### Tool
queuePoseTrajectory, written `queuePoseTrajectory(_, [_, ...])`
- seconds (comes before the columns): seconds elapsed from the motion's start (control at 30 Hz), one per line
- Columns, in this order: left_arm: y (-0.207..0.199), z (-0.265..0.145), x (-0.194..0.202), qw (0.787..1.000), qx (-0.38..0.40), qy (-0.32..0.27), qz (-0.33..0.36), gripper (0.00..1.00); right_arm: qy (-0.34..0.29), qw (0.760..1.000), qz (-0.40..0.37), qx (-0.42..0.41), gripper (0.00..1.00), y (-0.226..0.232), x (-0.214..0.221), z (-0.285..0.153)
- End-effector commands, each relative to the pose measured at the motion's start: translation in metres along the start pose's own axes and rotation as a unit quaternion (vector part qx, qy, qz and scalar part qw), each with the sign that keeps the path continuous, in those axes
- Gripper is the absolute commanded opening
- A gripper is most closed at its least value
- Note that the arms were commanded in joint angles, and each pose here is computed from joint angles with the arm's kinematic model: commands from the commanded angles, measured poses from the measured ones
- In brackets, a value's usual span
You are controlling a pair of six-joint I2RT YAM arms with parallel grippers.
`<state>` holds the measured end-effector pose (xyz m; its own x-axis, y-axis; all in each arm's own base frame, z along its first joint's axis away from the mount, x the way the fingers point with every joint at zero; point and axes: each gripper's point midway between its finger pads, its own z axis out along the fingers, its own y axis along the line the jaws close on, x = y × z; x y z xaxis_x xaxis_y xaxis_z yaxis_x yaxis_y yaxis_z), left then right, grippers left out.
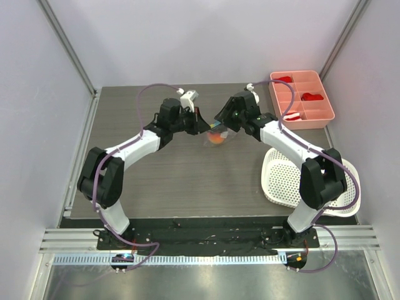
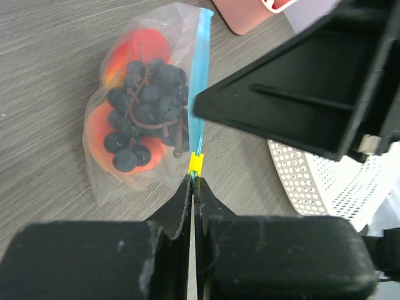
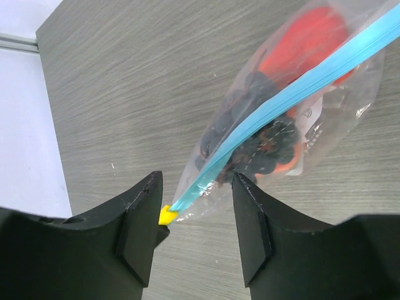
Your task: Open the zip-top bag and remove the fake food
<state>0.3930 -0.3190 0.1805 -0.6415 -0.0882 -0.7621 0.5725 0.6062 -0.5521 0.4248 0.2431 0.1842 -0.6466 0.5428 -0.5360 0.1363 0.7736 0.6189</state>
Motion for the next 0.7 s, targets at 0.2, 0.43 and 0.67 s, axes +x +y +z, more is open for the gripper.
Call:
queuePoseTrajectory(0.2, [-0.023, -0.001, -0.008, 0.997, -0.007, -0.021, 0.079, 0.0, 0.003, 0.999, 0.032, -0.034, 0.45, 0.016, 0.005, 0.001])
queuePoseTrajectory(0.43, [-0.025, -0.005, -0.008, 0.995, -0.019, -0.025, 0.099, 0.0, 0.034, 0.998, 0.046, -0.038, 0.26, 0.011, 0.023, 0.005])
queuePoseTrajectory(0.67, [-0.013, -0.011, -0.006, 0.993, -0.05, -0.037, 0.104, 0.16, 0.027, 0.997, 0.048, -0.046, 0.01, 0.013, 0.02, 0.0])
